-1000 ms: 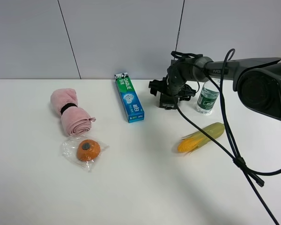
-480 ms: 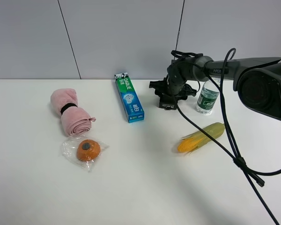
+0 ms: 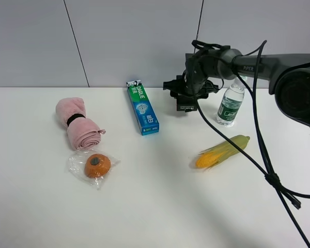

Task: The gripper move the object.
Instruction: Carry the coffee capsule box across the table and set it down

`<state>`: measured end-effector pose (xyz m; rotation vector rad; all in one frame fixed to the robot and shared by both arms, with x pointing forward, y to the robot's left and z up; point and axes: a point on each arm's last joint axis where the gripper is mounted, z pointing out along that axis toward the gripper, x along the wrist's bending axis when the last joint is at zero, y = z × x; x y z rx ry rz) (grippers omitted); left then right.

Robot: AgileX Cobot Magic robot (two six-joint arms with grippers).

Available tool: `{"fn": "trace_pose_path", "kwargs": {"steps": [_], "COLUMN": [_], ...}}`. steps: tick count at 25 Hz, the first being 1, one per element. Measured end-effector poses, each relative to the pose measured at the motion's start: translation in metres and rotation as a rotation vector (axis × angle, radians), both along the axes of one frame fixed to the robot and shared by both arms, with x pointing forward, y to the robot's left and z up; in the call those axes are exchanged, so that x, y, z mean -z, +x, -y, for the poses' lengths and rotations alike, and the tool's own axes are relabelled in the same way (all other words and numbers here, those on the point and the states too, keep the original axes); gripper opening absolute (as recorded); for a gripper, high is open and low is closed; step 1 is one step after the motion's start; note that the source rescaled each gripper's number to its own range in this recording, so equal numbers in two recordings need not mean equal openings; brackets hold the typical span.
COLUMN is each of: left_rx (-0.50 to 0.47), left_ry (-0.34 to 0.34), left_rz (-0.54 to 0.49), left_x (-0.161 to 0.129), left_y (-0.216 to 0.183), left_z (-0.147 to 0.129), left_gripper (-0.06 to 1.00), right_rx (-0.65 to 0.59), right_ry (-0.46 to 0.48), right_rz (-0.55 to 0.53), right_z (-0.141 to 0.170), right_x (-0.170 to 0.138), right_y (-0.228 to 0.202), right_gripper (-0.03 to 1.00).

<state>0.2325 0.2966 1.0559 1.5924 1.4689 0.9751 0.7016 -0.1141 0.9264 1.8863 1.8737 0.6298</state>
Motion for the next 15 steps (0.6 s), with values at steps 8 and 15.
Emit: {"fn": "trace_pose_path", "kwargs": {"steps": [8, 15], "left_rx": [0.000, 0.000], "left_ry": [0.000, 0.000], "left_rz": [0.000, 0.000], "left_x": [0.000, 0.000], "left_y": [0.000, 0.000], "left_z": [0.000, 0.000], "left_gripper": [1.00, 1.00], "right_rx": [-0.046, -0.205], "right_ry": [-0.006, -0.068], "right_rz": [0.017, 0.049], "right_z": [-0.023, -0.055], "right_x": [-0.055, -0.108], "right_y": [-0.027, -0.068], "right_gripper": [0.04, 0.04]}}
